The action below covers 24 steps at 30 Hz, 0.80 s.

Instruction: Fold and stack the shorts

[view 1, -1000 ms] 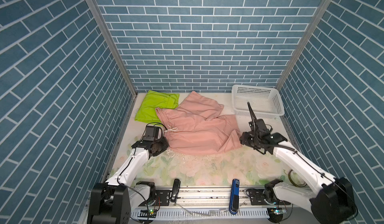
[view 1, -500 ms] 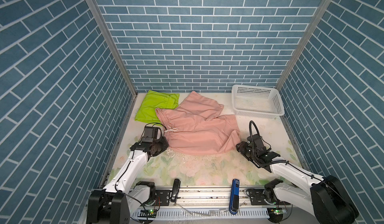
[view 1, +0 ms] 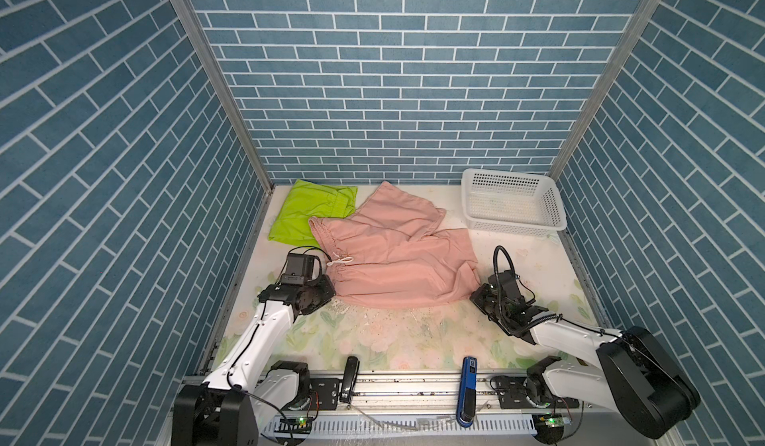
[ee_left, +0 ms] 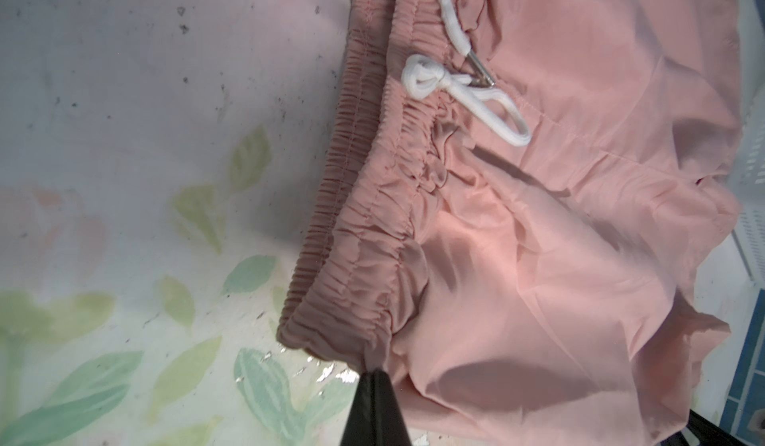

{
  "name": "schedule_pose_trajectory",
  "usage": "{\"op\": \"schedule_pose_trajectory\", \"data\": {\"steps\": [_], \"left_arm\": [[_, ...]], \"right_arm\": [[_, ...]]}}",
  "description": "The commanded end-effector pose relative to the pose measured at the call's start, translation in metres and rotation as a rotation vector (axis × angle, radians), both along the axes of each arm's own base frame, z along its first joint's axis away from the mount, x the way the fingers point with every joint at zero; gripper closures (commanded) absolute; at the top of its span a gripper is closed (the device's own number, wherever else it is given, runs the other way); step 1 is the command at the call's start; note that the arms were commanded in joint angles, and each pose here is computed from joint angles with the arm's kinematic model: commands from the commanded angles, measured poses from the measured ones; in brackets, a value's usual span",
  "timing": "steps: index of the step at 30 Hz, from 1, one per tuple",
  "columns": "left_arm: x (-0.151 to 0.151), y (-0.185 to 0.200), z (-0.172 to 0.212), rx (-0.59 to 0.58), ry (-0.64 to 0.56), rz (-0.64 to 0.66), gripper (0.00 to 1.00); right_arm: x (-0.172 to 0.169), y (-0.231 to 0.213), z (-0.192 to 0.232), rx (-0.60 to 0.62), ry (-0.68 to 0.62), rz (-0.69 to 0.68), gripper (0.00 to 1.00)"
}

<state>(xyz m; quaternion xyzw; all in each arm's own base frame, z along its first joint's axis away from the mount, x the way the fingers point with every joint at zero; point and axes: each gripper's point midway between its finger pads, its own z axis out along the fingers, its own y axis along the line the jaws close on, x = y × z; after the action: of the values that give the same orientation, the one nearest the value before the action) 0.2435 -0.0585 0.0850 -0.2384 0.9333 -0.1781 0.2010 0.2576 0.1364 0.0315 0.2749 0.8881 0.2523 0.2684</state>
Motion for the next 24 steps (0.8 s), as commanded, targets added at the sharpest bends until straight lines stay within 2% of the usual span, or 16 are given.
{"op": "schedule_pose_trajectory", "data": {"steps": [1, 4, 6, 9, 15, 19, 24], "left_arm": [[-0.010, 0.011, 0.020, 0.068, 0.008, -0.003, 1.00], [-0.026, 0.012, 0.036, 0.082, 0.041, -0.024, 1.00], [-0.039, 0.014, 0.043, 0.086, 0.078, -0.021, 1.00], [-0.051, 0.009, 0.054, 0.041, 0.088, -0.018, 1.00], [-0.076, 0.019, 0.089, 0.066, 0.051, 0.024, 1.00], [-0.101, 0.030, 0.105, 0.105, 0.034, 0.054, 1.00], [-0.120, 0.028, 0.106, 0.073, 0.014, 0.058, 1.00]], "right_arm": [[0.004, -0.019, 0.040, -0.189, -0.046, 0.032, 1.00], [-0.001, -0.041, 0.088, -0.347, -0.100, 0.053, 1.00], [-0.007, -0.052, 0.116, -0.405, -0.133, 0.065, 1.00], [-0.018, -0.054, 0.146, -0.443, -0.163, 0.128, 1.00], [-0.033, -0.036, 0.176, -0.525, -0.180, 0.297, 1.00], [-0.038, -0.043, 0.210, -0.619, -0.236, 0.318, 1.00], [-0.040, -0.042, 0.243, -0.638, -0.315, 0.362, 1.00]]}}
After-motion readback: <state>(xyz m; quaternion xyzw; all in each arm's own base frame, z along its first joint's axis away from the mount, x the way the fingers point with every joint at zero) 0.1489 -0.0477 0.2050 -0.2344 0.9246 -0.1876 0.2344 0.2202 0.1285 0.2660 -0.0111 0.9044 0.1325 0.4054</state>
